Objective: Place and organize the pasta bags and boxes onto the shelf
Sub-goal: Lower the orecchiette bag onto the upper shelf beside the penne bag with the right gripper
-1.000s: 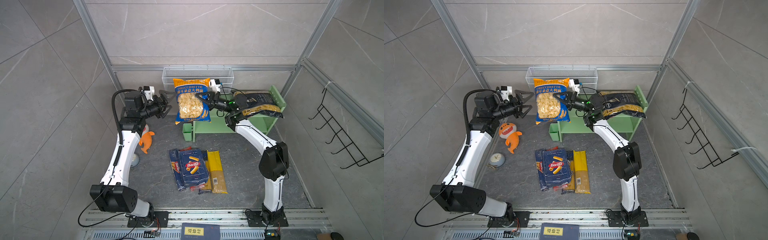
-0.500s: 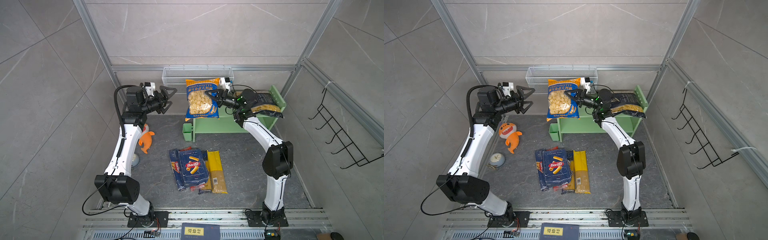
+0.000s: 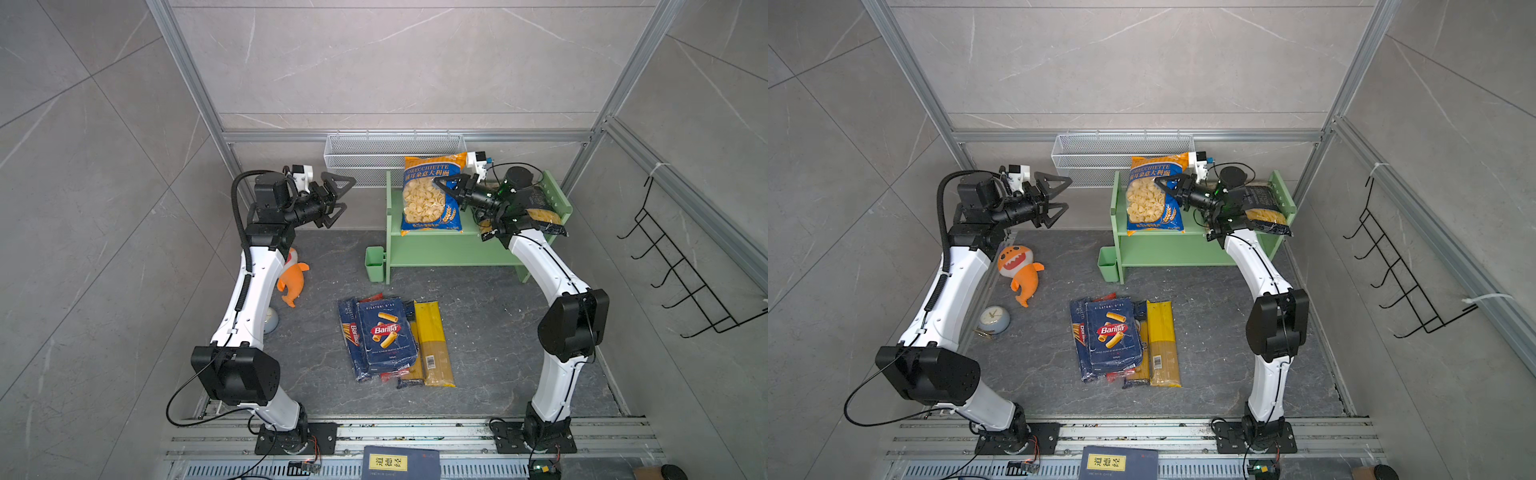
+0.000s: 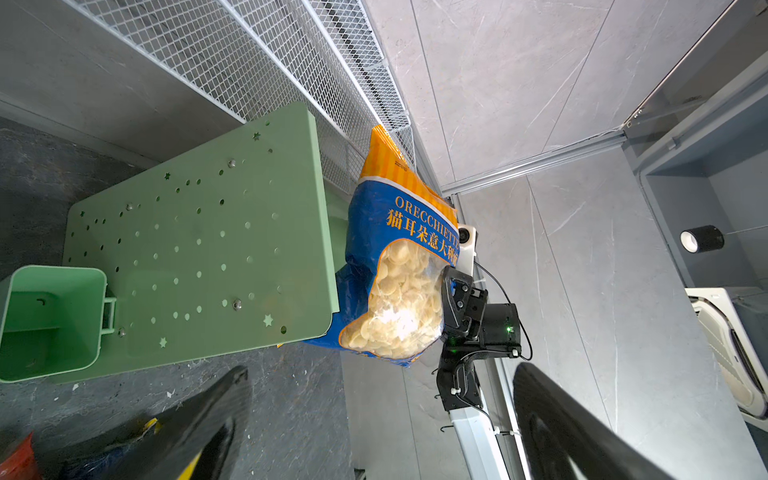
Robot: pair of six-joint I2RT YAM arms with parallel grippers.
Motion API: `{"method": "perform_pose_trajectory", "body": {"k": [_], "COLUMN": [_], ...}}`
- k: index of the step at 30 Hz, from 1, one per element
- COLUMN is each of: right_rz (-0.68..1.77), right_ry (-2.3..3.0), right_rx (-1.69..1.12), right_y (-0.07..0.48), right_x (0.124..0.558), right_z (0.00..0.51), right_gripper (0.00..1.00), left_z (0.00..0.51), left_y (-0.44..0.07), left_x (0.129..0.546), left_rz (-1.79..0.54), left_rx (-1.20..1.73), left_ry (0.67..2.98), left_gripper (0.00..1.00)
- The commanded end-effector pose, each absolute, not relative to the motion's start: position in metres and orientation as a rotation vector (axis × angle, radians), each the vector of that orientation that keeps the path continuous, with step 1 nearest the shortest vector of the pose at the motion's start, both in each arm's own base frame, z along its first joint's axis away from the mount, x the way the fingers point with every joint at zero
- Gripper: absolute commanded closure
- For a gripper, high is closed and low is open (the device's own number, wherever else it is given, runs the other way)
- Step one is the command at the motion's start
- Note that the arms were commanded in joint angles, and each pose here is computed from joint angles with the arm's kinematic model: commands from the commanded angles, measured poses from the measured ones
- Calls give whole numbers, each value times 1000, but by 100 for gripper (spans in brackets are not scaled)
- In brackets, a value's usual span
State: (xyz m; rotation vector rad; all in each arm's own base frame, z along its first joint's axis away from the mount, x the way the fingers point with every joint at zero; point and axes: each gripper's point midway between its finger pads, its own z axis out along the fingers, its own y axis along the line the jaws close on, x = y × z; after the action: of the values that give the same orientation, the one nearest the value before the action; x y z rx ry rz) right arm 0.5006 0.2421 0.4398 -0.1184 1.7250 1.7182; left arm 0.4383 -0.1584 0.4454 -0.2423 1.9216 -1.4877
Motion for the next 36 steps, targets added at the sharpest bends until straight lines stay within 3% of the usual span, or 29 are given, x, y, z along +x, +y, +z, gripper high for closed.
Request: {"method": "perform_pose_trajectory", "body": {"k": [1, 36], "right_rz": [1641, 1473], "right_ry": [1533, 1636], "right_rx": [-268, -228], "right_y": [236, 224], "right_x": [469, 502], "right_z": [510, 484], "right_gripper": [100, 100], "left_z": [472, 465], "left_y": [-161, -163], "left_x": [429, 444], "left_rz": [-1488, -1494], "left_rx": [-117, -93], "left_ry": [1851, 1876], "left_gripper": [0, 0]}}
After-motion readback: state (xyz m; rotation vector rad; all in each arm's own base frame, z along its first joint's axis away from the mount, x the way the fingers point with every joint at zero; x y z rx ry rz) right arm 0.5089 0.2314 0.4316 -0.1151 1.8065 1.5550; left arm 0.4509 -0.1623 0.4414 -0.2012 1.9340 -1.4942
